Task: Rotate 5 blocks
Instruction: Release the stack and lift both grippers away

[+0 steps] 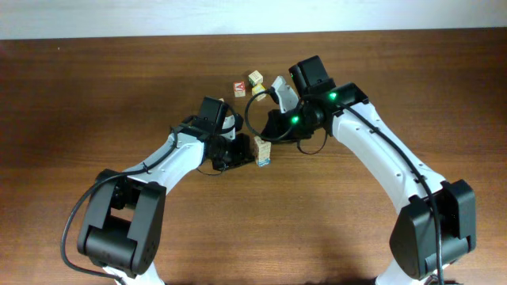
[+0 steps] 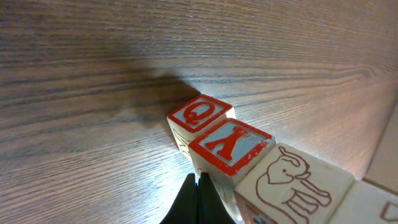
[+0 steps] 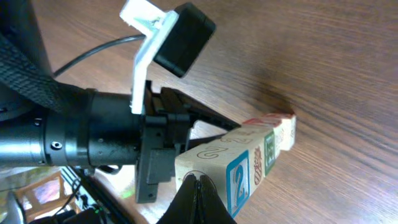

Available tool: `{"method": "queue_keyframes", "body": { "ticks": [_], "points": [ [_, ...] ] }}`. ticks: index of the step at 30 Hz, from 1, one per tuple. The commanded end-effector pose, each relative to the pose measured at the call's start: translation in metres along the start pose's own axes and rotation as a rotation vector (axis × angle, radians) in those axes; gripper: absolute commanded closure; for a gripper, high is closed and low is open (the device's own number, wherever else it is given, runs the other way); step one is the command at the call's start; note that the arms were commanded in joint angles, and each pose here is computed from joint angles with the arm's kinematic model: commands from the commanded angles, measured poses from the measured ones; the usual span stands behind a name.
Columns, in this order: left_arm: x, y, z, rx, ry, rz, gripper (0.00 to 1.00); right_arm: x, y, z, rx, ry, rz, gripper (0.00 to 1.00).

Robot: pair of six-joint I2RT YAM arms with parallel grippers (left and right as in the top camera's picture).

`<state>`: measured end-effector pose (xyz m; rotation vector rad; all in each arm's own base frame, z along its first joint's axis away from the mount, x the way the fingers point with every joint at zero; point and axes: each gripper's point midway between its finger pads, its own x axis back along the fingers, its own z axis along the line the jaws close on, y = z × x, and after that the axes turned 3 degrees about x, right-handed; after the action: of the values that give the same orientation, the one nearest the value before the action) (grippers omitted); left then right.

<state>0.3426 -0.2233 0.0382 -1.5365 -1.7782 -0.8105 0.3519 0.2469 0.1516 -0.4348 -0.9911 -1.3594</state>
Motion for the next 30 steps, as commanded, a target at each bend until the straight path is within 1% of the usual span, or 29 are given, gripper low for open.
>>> {"method": "queue_keyframes", "body": {
  "ticks": [1,5,18,23,28,30],
  "points": [
    [0.004,-0.004,-0.011,-0.011,-0.04,0.008,1.0,-0.001,0.008,-0.011,0.016,-0.092,-0.004,0.96],
    [0.004,-0.004,-0.011,-0.011,-0.04,0.008,1.0,0.007,0.016,-0.005,0.041,-0.091,-0.022,0.96],
    [0.004,-0.003,-0.01,-0.011,-0.032,0.002,1.0,0.01,0.02,-0.002,0.05,-0.089,-0.032,0.96],
    [0.012,0.011,0.011,0.016,0.056,-0.062,1.0,0.033,0.031,-0.005,0.045,-0.118,-0.059,0.96],
    [0.04,0.03,0.042,0.07,0.184,-0.166,1.0,0.06,0.041,-0.018,0.025,-0.137,-0.088,0.96],
    [0.063,0.039,0.052,0.088,0.248,-0.227,1.0,0.082,0.045,-0.025,0.017,-0.153,-0.102,0.95]
  ]
}}
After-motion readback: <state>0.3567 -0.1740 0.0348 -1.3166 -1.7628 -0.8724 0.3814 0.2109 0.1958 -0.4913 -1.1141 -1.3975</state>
